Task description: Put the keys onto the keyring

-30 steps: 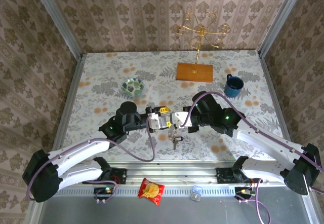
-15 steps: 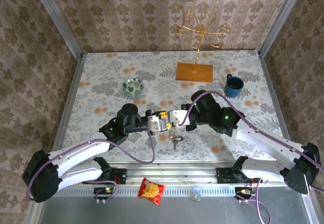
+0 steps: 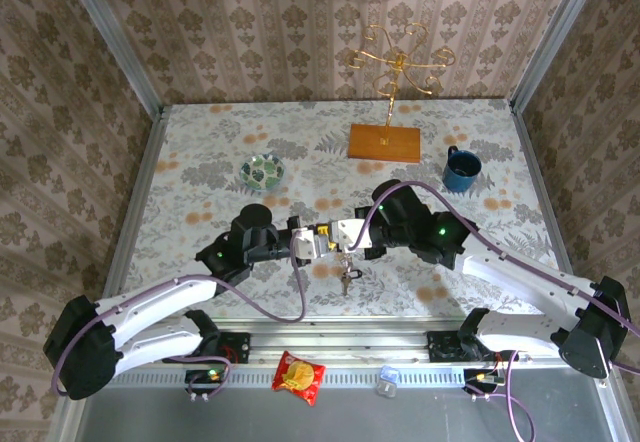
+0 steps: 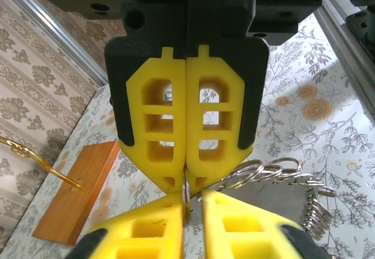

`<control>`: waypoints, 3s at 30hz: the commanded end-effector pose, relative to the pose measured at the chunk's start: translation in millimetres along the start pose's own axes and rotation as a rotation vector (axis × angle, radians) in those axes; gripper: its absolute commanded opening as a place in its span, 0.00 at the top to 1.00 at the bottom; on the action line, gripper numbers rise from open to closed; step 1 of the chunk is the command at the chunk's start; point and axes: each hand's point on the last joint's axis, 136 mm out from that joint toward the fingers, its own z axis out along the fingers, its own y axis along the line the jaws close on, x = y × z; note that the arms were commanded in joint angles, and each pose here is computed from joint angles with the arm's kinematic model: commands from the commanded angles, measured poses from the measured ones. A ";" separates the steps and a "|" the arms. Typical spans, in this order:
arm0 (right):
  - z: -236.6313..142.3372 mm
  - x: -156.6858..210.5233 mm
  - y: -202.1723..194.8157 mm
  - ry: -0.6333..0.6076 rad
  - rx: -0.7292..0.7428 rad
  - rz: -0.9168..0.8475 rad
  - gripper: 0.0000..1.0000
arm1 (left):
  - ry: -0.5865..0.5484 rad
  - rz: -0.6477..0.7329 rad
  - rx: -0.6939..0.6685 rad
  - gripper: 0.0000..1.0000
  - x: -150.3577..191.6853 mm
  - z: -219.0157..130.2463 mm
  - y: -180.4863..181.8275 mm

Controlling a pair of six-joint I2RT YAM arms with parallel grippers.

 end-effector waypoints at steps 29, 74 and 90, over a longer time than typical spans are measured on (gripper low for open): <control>-44.8 -32.0 4.6 -0.274 0.016 0.279 0.69 | 0.053 -0.384 -0.322 1.00 0.5 -12.4 53.1; 37.8 -7.7 -54.4 -0.468 0.553 0.499 0.75 | 0.527 -2.264 -0.829 1.00 29.5 -30.2 48.1; 49.0 -26.3 -41.8 -0.525 0.454 0.402 0.80 | 0.537 -2.409 -0.824 1.00 33.6 -31.5 36.5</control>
